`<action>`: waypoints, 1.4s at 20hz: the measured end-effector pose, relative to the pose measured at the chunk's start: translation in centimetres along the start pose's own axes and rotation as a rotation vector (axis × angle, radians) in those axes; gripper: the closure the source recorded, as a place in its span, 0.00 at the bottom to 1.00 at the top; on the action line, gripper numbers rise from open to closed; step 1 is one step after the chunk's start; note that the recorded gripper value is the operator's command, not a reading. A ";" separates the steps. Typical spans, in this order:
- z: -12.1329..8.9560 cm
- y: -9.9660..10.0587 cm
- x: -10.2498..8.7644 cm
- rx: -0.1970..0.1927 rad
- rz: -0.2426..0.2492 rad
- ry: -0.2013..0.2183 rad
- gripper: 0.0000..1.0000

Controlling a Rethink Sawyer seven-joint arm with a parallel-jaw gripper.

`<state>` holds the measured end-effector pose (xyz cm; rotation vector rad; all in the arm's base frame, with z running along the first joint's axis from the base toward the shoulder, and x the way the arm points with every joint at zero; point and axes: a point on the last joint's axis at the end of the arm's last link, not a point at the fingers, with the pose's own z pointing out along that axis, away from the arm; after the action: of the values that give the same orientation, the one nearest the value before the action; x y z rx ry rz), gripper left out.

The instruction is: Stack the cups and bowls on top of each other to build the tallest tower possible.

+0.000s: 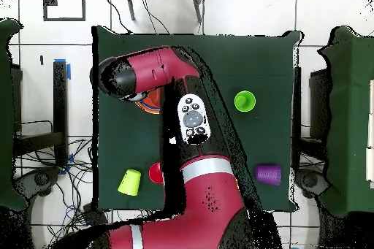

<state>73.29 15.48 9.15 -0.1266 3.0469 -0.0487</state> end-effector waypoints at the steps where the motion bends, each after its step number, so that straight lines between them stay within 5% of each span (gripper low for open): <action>1: 0.0 0.0 0.0 0.000 0.000 0.000 1.00; 10: -0.1 1.6 0.4 -0.001 -0.020 0.011 1.00; 22: -1.4 3.8 3.5 0.042 -0.060 0.223 1.00; 28: -2.2 3.2 3.2 0.048 -0.052 0.225 1.00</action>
<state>69.63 18.42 10.97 -0.2111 3.2636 -0.1488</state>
